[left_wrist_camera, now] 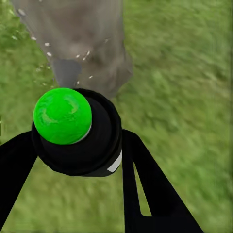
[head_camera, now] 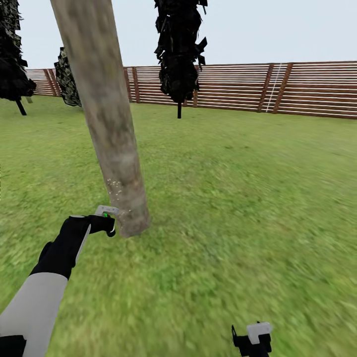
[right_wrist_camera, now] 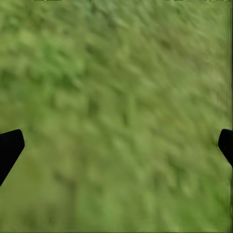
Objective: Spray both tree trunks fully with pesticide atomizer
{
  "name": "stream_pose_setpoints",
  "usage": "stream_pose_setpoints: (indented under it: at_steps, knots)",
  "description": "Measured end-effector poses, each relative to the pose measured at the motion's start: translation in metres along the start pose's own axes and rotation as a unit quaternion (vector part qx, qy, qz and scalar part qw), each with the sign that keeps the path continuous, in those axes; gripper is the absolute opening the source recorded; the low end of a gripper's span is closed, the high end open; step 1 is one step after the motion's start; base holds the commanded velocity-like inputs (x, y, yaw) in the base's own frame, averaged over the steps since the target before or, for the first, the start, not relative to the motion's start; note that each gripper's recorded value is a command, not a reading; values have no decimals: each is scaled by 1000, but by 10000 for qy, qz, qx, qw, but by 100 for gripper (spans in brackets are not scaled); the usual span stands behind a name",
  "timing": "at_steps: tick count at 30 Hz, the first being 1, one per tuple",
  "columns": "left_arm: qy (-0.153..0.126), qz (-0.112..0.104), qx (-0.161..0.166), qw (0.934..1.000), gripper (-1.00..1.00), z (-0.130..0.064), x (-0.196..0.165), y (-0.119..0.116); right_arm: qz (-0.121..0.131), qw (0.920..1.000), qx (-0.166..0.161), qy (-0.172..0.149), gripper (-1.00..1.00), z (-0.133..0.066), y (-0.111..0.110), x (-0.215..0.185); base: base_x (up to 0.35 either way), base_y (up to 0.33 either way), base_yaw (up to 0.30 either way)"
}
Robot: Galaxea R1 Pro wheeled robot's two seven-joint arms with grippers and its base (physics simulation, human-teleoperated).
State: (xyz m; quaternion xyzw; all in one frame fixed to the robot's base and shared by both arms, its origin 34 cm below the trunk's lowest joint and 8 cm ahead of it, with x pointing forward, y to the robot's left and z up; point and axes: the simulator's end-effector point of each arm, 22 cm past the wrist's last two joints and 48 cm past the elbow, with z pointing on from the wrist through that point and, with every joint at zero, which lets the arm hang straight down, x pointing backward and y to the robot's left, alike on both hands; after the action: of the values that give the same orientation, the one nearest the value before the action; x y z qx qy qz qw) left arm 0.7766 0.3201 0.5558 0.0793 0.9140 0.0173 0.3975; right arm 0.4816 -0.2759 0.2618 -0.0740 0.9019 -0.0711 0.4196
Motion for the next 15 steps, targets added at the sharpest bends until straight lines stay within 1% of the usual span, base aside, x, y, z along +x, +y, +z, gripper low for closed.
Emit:
stream_pose_setpoints:
  at_steps: [1, 2, 4, 5, 7, 8, 11, 13, 15]
  knots:
    - [3, -14, -37, 10000, -100, 0, 1, 4, 0, 10000, 0, 0, 100, 0, 0, 0, 85, -272, 229]
    - [-4, -100, -147, 9998, -100, -2, 2, 17, -1, 10000, -1, 0, 100, 0, 0, 0, 85, -272, 246]
    - [-27, -332, -262, 9991, -100, -5, 4, 34, -1, 10000, -1, 0, 100, 0, 0, 0, 86, -272, 265]
    - [-38, -430, -283, 9987, -100, -6, 4, 40, -1, 10000, -1, 0, 100, 0, 0, 0, 86, -272, 271]
    - [-42, -511, -358, 9980, -100, -8, 6, 48, -1, 10000, -1, 0, 100, 0, 0, 0, 60, -272, 267]
    - [-24, -491, -382, 9981, -100, -7, 7, 49, -1, 10000, -1, 0, 100, 0, 0, 0, 22, -272, 144]
    - [138, -315, -509, 9981, -100, -4, 19, 48, -2, 10000, -1, 0, 100, 0, 0, 0, 7, -272, 47]
    - [360, -263, -523, 9976, -100, 1, 46, 44, -2, 10000, -2, 1, 100, 0, 0, 0, 1, -272, 8]
    - [498, -262, -498, 9972, -100, 4, 62, 41, -2, 10000, 0, 1, 100, 0, 0, 0, 1, -272, 3]
